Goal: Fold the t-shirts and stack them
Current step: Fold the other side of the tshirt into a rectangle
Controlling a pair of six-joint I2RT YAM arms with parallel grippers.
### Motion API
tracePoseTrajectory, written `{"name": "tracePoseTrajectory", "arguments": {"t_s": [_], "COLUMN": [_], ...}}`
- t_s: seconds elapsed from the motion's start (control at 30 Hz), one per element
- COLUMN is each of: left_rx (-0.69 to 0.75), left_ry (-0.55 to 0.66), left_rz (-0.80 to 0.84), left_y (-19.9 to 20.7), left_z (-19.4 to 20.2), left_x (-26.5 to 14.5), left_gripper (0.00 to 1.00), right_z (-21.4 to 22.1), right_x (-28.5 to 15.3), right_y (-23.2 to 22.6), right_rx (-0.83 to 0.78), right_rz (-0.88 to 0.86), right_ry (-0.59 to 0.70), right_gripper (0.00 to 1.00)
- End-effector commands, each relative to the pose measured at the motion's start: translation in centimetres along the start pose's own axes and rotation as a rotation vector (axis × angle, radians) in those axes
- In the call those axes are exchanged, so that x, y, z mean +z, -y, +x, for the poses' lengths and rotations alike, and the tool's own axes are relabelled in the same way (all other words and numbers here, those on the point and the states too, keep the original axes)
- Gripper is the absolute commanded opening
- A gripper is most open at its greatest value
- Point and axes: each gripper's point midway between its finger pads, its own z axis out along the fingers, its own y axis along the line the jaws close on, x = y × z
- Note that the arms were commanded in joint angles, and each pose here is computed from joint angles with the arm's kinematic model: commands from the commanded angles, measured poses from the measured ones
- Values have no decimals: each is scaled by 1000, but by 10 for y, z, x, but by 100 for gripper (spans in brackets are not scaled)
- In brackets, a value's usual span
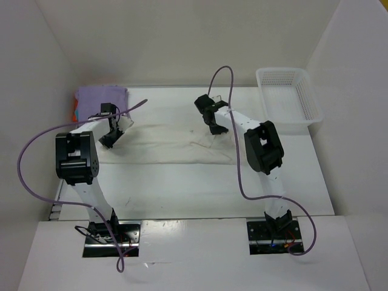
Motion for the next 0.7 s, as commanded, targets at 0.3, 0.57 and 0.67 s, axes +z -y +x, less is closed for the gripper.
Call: {"name": "tracePoseTrajectory", "arguments": {"t_s": [0.3,0.57,0.67], "left_rx": [-198,-215,-201], "left_ry": [60,189,166], "left_rz": [-187,-158,-94], "left_y": [-59,-72,-61], "left_z": [-17,-33,-35], "left_x": [-28,-63,-48], "left_gripper": [56,64,67], "right_z": [-26,80,105], "right_x": [-42,-86,-85], "right_y": [59,67,57], "right_rx": [378,643,726], "right_rz": [-53,-199,-248], "right_ry": [66,-55,-88], "right_gripper": [54,59,65]}}
